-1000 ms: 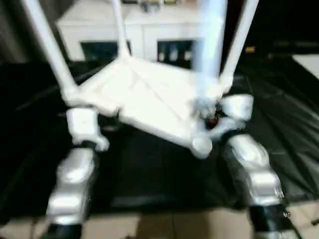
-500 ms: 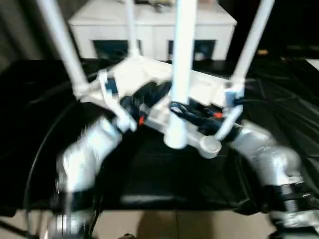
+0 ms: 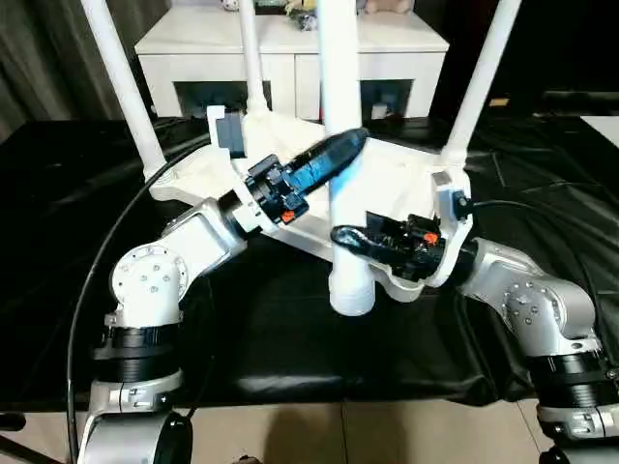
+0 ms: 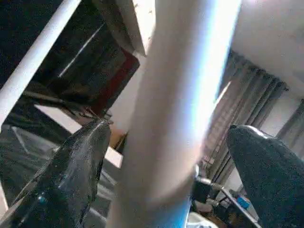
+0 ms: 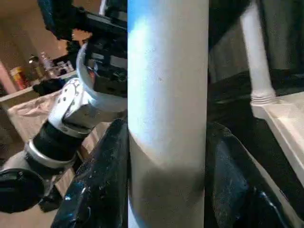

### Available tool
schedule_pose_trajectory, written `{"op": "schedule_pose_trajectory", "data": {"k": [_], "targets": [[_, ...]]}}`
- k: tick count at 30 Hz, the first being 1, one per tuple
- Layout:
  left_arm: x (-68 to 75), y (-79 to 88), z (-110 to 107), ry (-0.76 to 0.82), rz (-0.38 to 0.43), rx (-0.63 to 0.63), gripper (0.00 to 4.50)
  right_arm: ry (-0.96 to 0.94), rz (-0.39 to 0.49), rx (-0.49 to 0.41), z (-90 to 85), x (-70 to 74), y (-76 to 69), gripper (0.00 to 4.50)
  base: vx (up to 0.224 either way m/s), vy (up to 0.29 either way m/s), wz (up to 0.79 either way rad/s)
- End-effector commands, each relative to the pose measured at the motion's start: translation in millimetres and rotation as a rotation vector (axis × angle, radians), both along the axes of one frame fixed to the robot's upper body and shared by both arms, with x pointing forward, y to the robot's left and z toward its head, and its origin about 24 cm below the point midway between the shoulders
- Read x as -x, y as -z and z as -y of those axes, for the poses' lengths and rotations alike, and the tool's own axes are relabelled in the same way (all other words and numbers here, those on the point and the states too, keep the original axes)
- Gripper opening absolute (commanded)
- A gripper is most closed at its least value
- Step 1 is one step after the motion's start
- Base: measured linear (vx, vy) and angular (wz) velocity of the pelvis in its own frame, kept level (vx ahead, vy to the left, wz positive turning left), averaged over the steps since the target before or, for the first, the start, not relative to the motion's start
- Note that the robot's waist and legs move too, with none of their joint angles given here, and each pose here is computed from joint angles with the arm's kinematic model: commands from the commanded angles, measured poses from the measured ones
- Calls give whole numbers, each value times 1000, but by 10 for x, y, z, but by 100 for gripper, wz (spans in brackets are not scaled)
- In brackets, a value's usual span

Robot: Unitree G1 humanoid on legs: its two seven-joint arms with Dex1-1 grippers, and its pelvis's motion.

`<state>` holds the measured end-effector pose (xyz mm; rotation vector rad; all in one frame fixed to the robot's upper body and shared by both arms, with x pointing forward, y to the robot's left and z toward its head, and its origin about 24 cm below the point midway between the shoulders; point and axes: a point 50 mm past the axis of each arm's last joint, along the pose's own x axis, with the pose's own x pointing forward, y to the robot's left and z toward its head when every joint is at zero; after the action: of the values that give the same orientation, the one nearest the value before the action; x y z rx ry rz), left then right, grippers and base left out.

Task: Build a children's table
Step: Move to table

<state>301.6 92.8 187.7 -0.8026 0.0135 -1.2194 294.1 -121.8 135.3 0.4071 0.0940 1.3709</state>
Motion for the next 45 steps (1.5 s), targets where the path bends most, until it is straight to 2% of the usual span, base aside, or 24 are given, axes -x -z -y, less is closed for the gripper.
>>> {"op": "schedule_pose_trajectory", "data": {"k": [1, 5, 7, 10, 12, 13, 17, 22, 25, 34, 41, 42, 43, 45], "targets": [[-2, -68, 20, 20, 20, -12, 442, -22, 27, 8, -4, -20, -97, 180, 56, 6, 0], [1, -76, 17, 20, 26, -26, 442, -37, 31, 21, -23, -13, -106, 180, 63, 1, 1], [-1, -68, 14, 14, 27, -40, 407, -33, 36, 28, -30, -16, -105, 180, 56, -7, -1], [-98, -17, 24, -115, 16, -154, 389, 16, 73, 52, -42, -56, -122, 180, 17, -3, 0], [-139, -16, 21, -174, 14, -180, 368, 44, 93, 61, -50, -76, -135, 180, 0, 0, 0], [-230, -39, -1, -312, 0, -206, 360, 120, 130, 68, -81, -124, -163, 180, 0, 0, 0], [-285, -84, -9, -423, -30, -179, 332, 216, 178, 88, -154, -175, -159, 180, 0, 0, 0], [-344, -35, 0, -531, -52, -239, 288, 323, 246, 96, -271, -221, -181, 180, 0, 0, 0], [-384, -41, -19, -577, -72, -222, 273, 382, 300, 125, -318, -247, -186, 180, 0, 0, 0], [-430, -73, -28, -626, -81, -207, 198, 465, 404, 194, -357, -320, -165, 180, 0, 0, 0], [-430, -87, -7, -611, -75, -196, 185, 482, 433, 207, -387, -331, -149, 180, 0, 0, 0], [-427, -93, -3, -604, -69, -194, 185, 485, 434, 207, -387, -335, -146, 236, 0, 0, 0], [-420, -103, -5, -596, -64, -190, 185, 481, 422, 196, -387, -338, -143, 236, 0, 0, 0], [-380, -140, -11, -540, -28, -188, 184, 452, 372, 152, -387, -339, -151, 267, 0, 0, 0]]}}
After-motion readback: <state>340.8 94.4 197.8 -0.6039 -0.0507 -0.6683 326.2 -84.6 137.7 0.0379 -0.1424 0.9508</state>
